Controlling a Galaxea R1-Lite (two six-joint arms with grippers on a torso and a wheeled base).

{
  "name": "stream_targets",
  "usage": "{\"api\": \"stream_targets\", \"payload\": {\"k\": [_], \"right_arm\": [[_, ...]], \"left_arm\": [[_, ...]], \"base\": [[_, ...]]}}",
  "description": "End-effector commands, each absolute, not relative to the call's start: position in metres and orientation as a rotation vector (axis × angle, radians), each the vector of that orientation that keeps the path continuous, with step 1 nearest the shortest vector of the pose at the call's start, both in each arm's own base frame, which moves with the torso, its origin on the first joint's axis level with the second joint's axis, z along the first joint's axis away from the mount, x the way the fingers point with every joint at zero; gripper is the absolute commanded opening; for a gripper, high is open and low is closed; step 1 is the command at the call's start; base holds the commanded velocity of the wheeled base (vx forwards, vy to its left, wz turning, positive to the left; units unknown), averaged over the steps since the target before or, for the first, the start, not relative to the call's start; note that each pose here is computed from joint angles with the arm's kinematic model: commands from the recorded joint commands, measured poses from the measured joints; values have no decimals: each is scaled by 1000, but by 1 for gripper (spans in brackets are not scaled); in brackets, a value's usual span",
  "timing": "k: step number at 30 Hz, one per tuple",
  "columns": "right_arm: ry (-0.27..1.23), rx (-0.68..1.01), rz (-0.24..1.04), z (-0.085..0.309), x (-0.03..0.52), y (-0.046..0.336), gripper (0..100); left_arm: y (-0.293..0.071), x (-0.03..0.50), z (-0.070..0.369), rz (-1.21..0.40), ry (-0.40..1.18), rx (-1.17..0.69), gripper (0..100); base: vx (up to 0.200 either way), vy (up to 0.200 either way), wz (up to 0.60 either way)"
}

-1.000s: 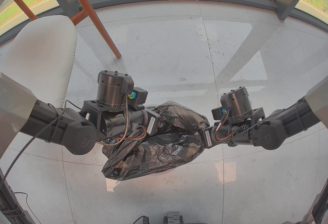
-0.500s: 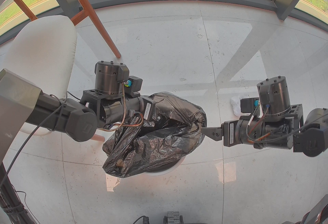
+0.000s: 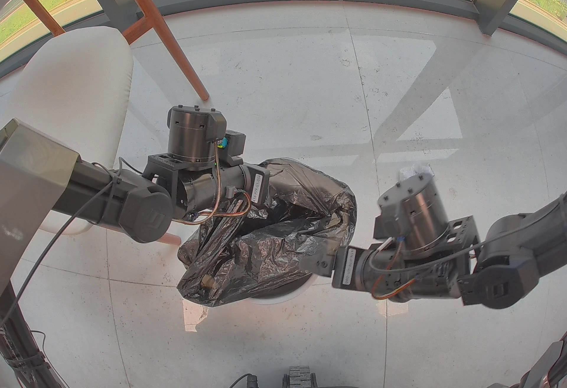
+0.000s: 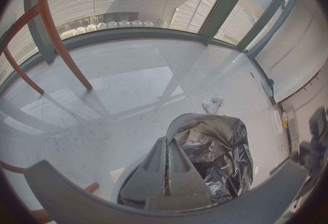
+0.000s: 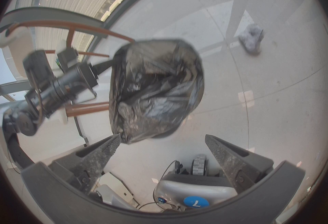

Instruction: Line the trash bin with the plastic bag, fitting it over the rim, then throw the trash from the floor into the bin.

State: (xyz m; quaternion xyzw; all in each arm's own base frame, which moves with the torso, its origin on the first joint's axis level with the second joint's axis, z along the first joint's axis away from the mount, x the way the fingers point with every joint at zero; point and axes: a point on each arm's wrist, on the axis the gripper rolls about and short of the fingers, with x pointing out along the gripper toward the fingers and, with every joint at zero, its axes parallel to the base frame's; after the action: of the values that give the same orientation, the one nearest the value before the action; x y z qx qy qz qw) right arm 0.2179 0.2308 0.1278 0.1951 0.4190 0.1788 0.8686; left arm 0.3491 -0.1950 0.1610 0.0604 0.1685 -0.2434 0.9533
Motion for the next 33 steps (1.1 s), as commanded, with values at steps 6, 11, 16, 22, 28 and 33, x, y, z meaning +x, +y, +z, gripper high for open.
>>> {"api": "stream_targets", "payload": {"k": [6, 11, 16, 22, 28, 33], "right_arm": [[962, 331, 296, 79, 236, 261, 100], [932, 361, 246, 80, 259, 254, 100], [909, 386, 202, 77, 282, 247, 100], [875, 385, 188, 76, 302, 246, 100], [854, 372, 207, 79, 305, 248, 0], [840, 376, 215, 84, 305, 248, 0]], "left_arm": [[-195, 351, 164, -492, 332, 115, 0], [-195, 351, 165, -492, 329, 114, 0], [-196, 350, 164, -495, 332, 115, 0], [-196, 350, 164, -495, 331, 114, 0], [-195, 350, 163, -493, 334, 115, 0], [-195, 350, 163, -493, 334, 115, 0]], "base": [[0, 0, 0], [0, 0, 0], [0, 0, 0], [0, 0, 0], [0, 0, 0], [0, 0, 0]]}}
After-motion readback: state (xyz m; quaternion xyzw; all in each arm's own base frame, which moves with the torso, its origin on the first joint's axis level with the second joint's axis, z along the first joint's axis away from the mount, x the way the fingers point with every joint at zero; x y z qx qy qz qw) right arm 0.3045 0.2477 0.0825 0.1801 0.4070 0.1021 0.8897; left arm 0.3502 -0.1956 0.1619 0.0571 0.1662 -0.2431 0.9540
